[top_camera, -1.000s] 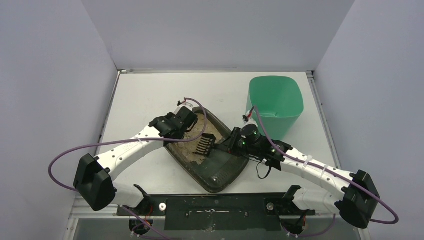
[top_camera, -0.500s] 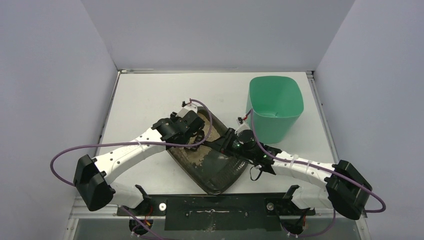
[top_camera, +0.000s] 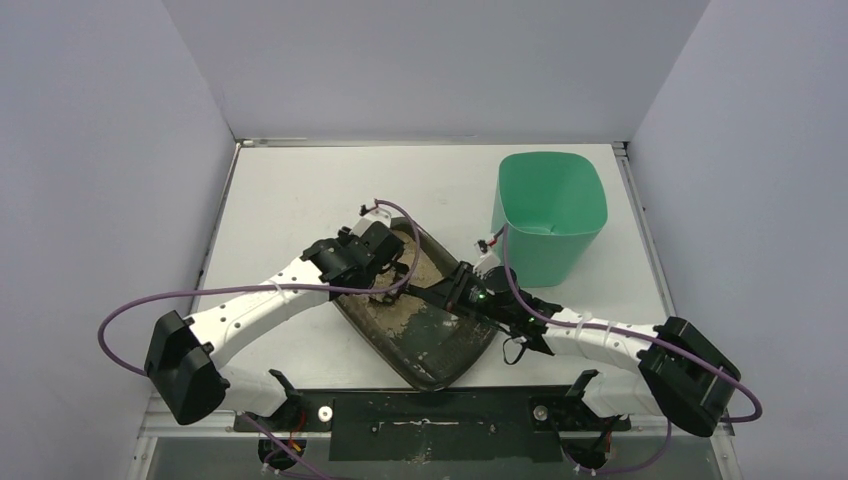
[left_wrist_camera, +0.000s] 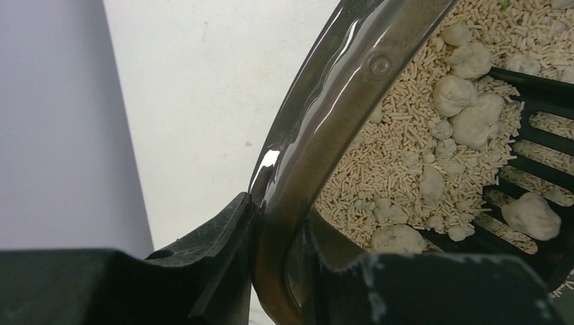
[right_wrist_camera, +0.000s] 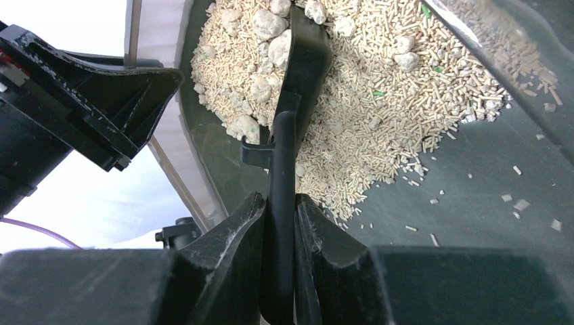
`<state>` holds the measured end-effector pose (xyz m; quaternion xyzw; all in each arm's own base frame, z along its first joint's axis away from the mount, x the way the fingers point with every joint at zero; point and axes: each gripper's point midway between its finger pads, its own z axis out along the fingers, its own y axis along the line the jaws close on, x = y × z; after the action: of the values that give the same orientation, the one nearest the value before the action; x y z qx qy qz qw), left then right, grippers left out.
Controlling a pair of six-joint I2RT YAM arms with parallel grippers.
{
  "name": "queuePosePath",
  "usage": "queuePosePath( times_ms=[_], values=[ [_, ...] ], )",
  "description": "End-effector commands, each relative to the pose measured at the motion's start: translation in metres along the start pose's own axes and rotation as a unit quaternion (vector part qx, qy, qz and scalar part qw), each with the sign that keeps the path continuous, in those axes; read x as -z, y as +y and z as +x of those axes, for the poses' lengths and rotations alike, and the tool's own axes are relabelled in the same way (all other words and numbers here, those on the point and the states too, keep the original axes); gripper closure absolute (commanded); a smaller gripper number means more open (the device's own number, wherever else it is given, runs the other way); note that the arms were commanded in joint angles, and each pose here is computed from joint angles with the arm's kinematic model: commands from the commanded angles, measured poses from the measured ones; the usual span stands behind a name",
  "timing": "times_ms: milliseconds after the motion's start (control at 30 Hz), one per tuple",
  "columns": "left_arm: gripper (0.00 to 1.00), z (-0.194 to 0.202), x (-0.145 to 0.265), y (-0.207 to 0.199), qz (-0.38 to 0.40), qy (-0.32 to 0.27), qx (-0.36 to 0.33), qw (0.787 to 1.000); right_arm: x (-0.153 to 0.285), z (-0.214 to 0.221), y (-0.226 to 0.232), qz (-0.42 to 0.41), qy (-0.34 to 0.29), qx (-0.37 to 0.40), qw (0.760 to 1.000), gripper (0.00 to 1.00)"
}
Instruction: Clean the litter box
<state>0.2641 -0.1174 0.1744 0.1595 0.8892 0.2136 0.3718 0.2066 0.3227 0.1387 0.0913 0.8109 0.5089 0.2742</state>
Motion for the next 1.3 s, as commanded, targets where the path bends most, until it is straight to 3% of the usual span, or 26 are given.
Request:
queuePosePath(
  times_ms=[0, 633, 767, 1133, 1267],
  values=[
    [1.0, -0.045, 0.0, 0.001, 0.043, -0.074, 0.128, 0.988, 0.008, -0.002, -0.01, -0.015, 0.005, 0.011, 1.0, 1.0],
    [0.99, -0.013, -0.048, -0.017, 0.063, -0.008, 0.139, 0.988, 0.042, -0.019, -0.025, -0.059, -0.027, 0.011, 0.998, 1.0],
    [0.87, -0.008, -0.055, -0.023, 0.066, 0.004, 0.134, 0.989, 0.045, -0.025, -0.021, -0.07, -0.035, 0.011, 0.997, 1.0],
    [0.74, 0.004, -0.07, -0.022, 0.062, 0.031, 0.124, 0.99, 0.055, -0.043, -0.009, -0.105, -0.056, -0.002, 0.993, 1.0],
    [0.6, -0.002, -0.067, -0.024, 0.083, 0.023, 0.135, 0.987, 0.06, -0.041, -0.004, -0.13, -0.055, -0.006, 0.99, 1.0]
  ],
)
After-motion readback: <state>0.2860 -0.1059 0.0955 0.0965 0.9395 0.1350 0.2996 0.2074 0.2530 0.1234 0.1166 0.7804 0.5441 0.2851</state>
